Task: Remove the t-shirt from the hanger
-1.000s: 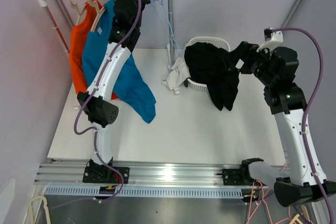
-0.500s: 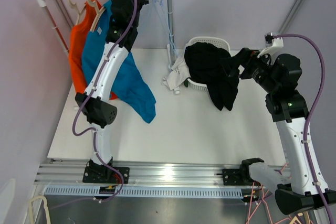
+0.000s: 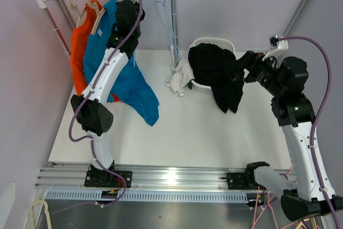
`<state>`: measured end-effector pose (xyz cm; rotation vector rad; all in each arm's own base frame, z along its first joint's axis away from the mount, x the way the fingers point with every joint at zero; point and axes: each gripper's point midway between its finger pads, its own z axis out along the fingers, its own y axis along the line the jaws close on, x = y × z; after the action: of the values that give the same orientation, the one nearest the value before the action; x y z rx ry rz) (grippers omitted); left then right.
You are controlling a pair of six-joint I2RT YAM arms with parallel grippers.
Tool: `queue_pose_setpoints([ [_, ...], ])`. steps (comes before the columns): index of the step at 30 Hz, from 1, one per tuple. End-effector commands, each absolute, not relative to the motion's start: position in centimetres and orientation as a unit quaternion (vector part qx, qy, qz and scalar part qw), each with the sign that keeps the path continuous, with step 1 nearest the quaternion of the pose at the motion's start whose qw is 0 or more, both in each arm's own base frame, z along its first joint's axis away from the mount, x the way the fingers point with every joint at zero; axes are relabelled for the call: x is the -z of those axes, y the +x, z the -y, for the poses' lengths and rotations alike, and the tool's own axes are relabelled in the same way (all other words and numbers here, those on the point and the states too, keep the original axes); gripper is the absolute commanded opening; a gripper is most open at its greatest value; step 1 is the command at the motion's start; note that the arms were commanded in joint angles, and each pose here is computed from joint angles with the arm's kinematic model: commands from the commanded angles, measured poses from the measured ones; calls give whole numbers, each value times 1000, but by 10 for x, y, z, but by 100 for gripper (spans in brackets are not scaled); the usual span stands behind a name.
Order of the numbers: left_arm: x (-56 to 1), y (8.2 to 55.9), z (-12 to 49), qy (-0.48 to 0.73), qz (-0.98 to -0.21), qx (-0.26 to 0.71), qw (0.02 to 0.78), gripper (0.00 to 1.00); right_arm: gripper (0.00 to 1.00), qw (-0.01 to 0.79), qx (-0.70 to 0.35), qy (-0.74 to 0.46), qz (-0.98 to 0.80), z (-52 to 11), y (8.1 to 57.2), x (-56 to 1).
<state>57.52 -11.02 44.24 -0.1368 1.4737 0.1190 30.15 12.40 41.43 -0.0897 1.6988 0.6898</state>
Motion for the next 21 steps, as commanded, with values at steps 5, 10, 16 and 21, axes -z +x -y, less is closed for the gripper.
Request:
queue_pose_setpoints([
  [5,-431,582,102,-53,-699,-56,711,1,99,624,-306,-45,-718,-124,296,-428],
  [10,-432,575,131,-9,-700,19,714,0,100,622,-308,-45,-718,-125,298,-426],
  [16,-437,570,156,22,-705,83,704,1,99,627,-308,-43,-714,-124,295,-429],
  [21,-431,567,181,50,-711,107,693,1,100,624,-308,-43,-717,-125,293,-425],
])
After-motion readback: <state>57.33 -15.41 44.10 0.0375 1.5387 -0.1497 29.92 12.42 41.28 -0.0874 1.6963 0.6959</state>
